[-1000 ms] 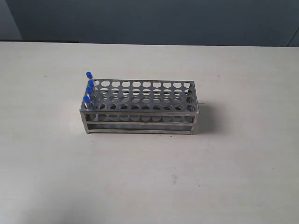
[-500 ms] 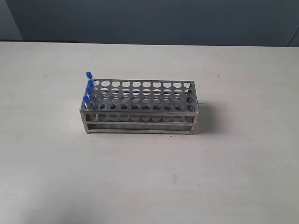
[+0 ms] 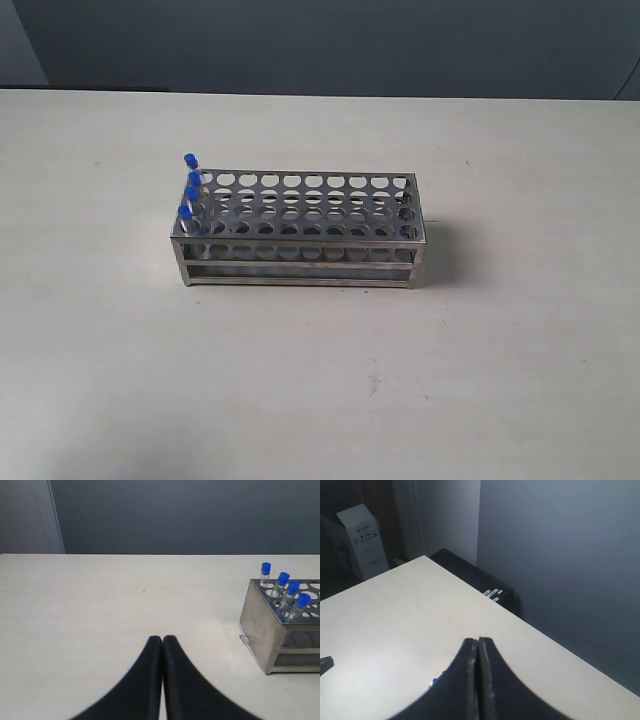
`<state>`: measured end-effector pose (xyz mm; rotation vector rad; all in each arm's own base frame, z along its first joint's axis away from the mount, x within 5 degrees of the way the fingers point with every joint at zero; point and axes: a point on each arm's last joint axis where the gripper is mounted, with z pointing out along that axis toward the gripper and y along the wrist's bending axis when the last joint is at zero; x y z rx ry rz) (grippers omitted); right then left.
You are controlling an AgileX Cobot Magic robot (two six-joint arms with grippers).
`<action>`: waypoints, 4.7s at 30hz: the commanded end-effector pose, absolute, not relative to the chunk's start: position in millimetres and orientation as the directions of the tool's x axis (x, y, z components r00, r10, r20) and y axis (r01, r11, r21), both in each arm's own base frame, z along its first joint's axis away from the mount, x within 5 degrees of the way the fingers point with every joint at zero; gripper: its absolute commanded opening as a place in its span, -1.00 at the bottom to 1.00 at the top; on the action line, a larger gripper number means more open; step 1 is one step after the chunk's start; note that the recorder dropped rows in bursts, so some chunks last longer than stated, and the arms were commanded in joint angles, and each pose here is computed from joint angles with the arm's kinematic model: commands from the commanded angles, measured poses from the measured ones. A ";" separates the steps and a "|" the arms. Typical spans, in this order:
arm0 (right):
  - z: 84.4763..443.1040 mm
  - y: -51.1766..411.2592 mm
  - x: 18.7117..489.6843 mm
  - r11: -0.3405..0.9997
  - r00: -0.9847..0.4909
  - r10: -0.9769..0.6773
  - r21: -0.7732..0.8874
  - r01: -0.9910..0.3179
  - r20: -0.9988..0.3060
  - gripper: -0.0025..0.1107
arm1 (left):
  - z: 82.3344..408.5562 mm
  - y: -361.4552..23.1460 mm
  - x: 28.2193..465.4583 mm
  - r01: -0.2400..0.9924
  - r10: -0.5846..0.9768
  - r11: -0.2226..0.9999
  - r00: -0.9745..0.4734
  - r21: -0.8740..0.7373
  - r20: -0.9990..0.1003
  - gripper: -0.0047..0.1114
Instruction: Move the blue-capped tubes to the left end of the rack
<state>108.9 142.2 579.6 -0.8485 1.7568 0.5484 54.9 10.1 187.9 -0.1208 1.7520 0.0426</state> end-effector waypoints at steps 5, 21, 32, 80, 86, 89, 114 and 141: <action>568.5 116.7 102.7 0.696 -0.169 -0.325 -0.114 -0.709 -0.930 -0.97 | 189.7 9.4 54.8 -0.095 -0.057 0.995 -0.167 -0.042 -0.984 -0.90; 368.0 40.4 73.6 0.886 -0.230 -0.090 0.028 -0.464 -0.969 -0.97 | 189.7 9.4 54.8 -0.095 -0.057 0.995 -0.167 -0.042 -0.984 -0.90; 261.6 13.3 43.9 0.988 -0.083 -0.050 -0.037 -0.150 -0.995 -0.97 | 189.7 9.4 54.8 -0.095 -0.057 0.995 -0.167 -0.042 -0.984 -0.90; 200.9 6.8 56.0 0.996 -0.048 -0.013 -0.009 -0.086 -0.999 -0.97 | 189.7 9.4 54.8 -0.095 -0.058 0.995 -0.167 -0.043 -0.984 -0.90; 200.9 6.8 56.0 0.996 -0.048 -0.011 -0.007 -0.087 -0.999 -0.97 | 189.7 9.4 54.8 -0.095 -0.058 0.995 -0.167 -0.043 -0.984 -0.90; 200.9 6.8 56.0 0.996 -0.048 -0.011 -0.007 -0.087 -0.999 -0.97 | 189.7 9.4 54.8 -0.095 -0.058 0.995 -0.167 -0.043 -0.984 -0.90; 200.9 6.8 56.0 0.996 -0.048 -0.011 -0.007 -0.087 -0.999 -0.97 | 189.7 9.4 54.8 -0.095 -0.058 0.995 -0.167 -0.043 -0.984 -0.90; 200.7 6.9 56.0 0.996 -0.049 -0.011 -0.007 -0.087 -0.999 -0.97 | 189.7 9.4 54.8 -0.095 -0.058 0.995 -0.167 -0.043 -0.984 -0.90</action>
